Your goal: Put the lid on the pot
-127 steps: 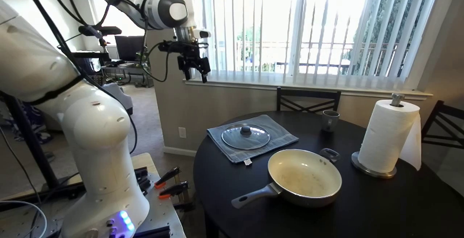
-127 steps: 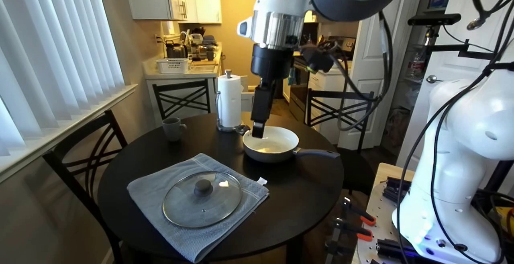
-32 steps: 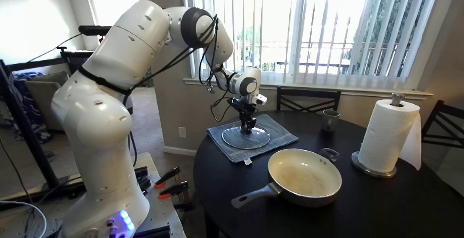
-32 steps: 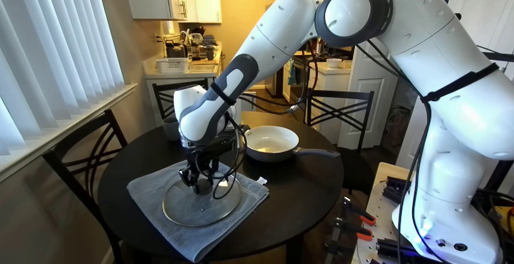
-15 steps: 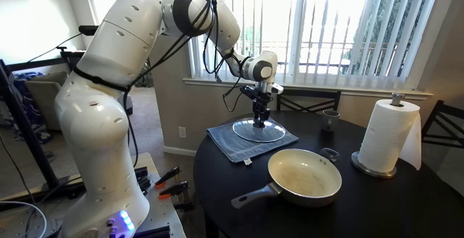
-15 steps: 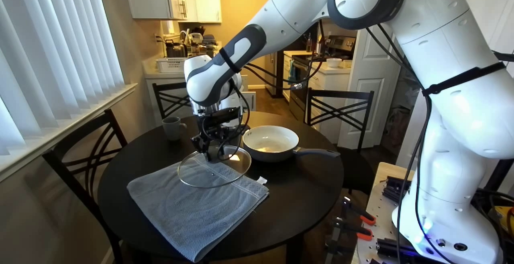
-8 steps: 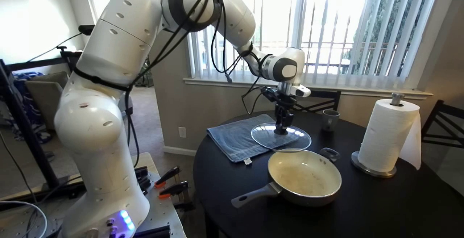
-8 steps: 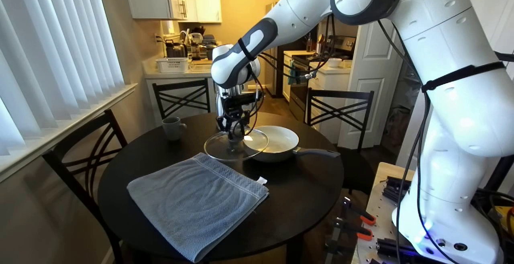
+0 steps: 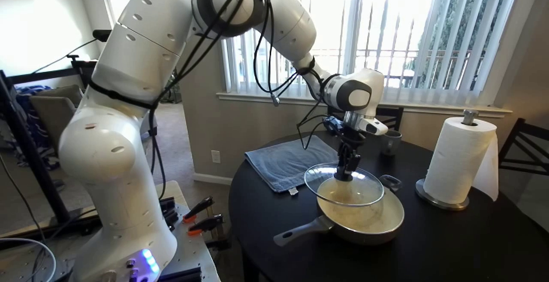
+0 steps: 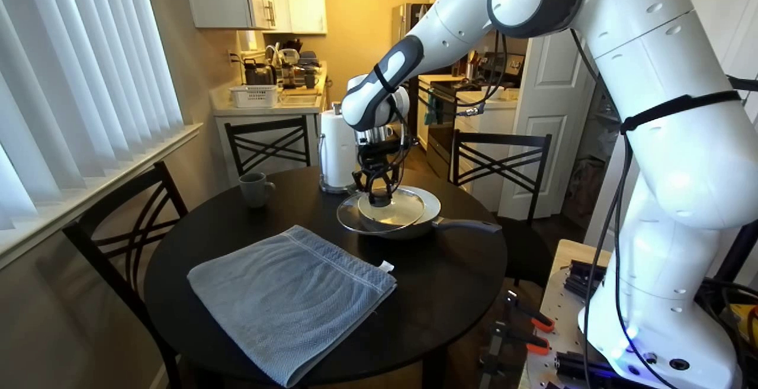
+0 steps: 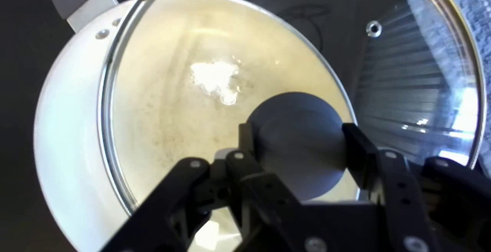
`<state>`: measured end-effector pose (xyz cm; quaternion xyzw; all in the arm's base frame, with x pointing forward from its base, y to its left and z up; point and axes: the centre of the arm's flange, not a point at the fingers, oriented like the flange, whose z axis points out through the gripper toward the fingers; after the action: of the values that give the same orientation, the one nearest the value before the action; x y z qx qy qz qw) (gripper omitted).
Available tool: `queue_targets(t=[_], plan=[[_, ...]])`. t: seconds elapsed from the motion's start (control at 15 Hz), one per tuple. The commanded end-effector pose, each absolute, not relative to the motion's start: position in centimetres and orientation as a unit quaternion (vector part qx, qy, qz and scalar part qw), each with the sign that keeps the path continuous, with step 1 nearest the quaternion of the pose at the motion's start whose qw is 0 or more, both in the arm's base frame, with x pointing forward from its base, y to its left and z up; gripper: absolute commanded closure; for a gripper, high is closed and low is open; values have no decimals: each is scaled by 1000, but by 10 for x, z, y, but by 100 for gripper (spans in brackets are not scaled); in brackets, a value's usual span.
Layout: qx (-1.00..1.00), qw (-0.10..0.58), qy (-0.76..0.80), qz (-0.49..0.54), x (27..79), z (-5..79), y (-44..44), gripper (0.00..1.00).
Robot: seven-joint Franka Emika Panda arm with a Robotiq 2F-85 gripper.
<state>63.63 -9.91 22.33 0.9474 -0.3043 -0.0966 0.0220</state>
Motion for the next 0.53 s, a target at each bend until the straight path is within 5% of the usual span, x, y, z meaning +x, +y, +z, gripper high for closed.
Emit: queue_targets(t=[0.0, 0.47], plan=[[933, -22, -343, -103, 606, 232, -127, 66], [896, -66, -426, -109, 562, 226, -182, 66]])
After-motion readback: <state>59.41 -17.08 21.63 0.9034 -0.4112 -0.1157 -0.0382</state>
